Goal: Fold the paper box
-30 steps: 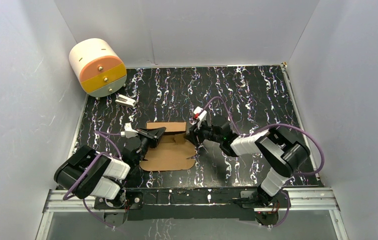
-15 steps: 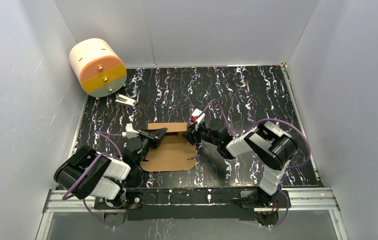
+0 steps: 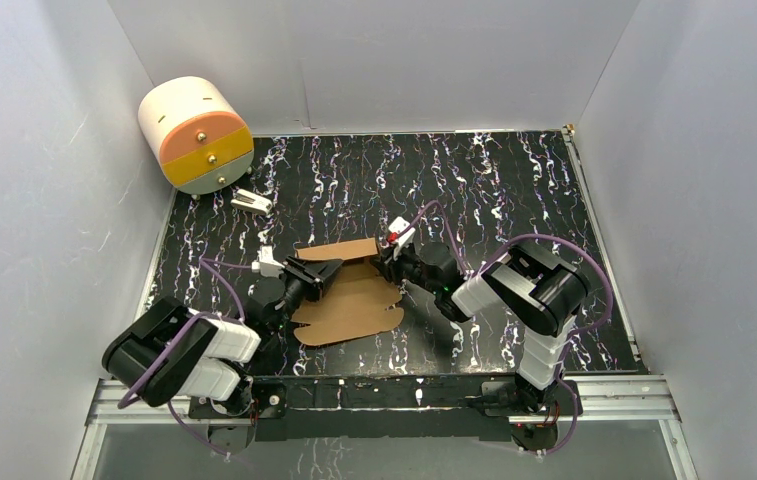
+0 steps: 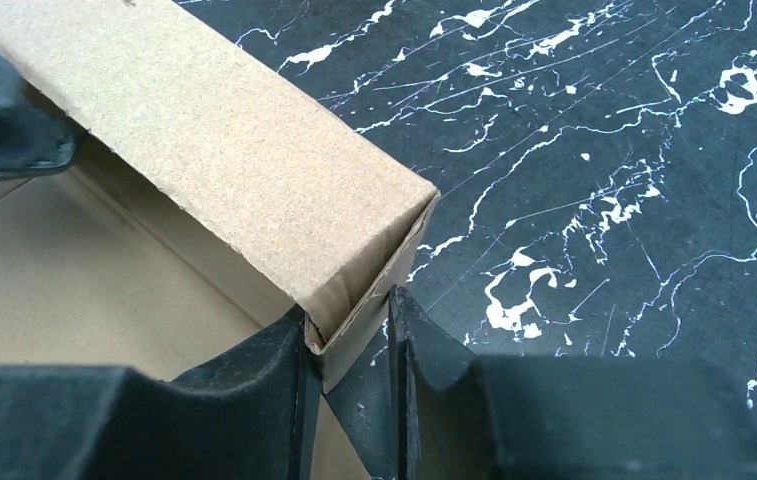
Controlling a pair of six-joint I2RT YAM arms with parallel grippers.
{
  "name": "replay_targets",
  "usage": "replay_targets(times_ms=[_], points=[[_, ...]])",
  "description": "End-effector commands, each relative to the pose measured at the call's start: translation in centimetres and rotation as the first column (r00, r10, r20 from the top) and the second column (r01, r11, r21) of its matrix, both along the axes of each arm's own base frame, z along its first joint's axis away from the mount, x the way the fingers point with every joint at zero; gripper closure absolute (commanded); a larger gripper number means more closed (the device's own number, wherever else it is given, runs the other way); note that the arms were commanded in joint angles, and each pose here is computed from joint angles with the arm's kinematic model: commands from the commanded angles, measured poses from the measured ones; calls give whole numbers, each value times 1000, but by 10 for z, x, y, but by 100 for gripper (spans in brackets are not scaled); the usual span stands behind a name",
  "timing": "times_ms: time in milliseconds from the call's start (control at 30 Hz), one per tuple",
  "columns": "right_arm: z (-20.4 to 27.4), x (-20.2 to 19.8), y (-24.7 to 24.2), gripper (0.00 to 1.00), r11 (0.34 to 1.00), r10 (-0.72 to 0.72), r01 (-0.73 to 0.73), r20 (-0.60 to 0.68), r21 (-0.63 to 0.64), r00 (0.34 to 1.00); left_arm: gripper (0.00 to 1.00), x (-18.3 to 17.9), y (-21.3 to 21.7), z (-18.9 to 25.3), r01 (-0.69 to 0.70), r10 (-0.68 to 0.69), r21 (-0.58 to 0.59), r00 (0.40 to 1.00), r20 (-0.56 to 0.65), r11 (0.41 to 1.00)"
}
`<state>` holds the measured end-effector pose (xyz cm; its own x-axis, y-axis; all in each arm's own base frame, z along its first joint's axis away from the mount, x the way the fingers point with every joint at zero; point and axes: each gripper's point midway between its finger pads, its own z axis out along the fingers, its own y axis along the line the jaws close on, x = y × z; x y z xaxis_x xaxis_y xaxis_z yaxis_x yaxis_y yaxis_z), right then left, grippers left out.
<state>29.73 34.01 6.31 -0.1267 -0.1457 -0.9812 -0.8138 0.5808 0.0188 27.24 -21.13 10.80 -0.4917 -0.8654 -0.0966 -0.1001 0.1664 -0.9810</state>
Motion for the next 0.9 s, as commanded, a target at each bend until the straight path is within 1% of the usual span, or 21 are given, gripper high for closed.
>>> replay_targets(times_ms=[0,133,200,267,367,500,667,800,867], points=[[8,-1,-1,76,1000,0,-1,47,10,999,68,-19,-8,15,96,-95,-41,995,33,995],[4,0,-2,79,1000,1,0,50,-15,999,53,-37,-13,29,171,-166,-63,984,71,983],[2,0,-2,79,1000,7,-6,51,-26,999,47,-43,-15,35,199,-194,-55,977,84,978],[0,0,-2,79,999,8,-6,49,-35,999,43,-48,-16,42,224,-221,-23,971,93,974],[-1,0,-3,79,999,9,-7,52,-47,999,38,-51,-14,53,230,-237,78,967,98,970],[-3,0,-3,79,998,15,-12,55,-60,998,33,-53,5,69,179,-215,273,970,110,945],[-3,-3,-1,79,997,41,-37,54,-61,998,32,-53,31,88,125,-192,485,977,90,865],[-3,-5,2,79,997,59,-56,51,-56,997,32,-41,32,84,156,-223,628,974,28,762],[-1,-7,3,79,997,67,-65,53,-52,996,32,-32,29,76,189,-240,675,971,-18,713]])
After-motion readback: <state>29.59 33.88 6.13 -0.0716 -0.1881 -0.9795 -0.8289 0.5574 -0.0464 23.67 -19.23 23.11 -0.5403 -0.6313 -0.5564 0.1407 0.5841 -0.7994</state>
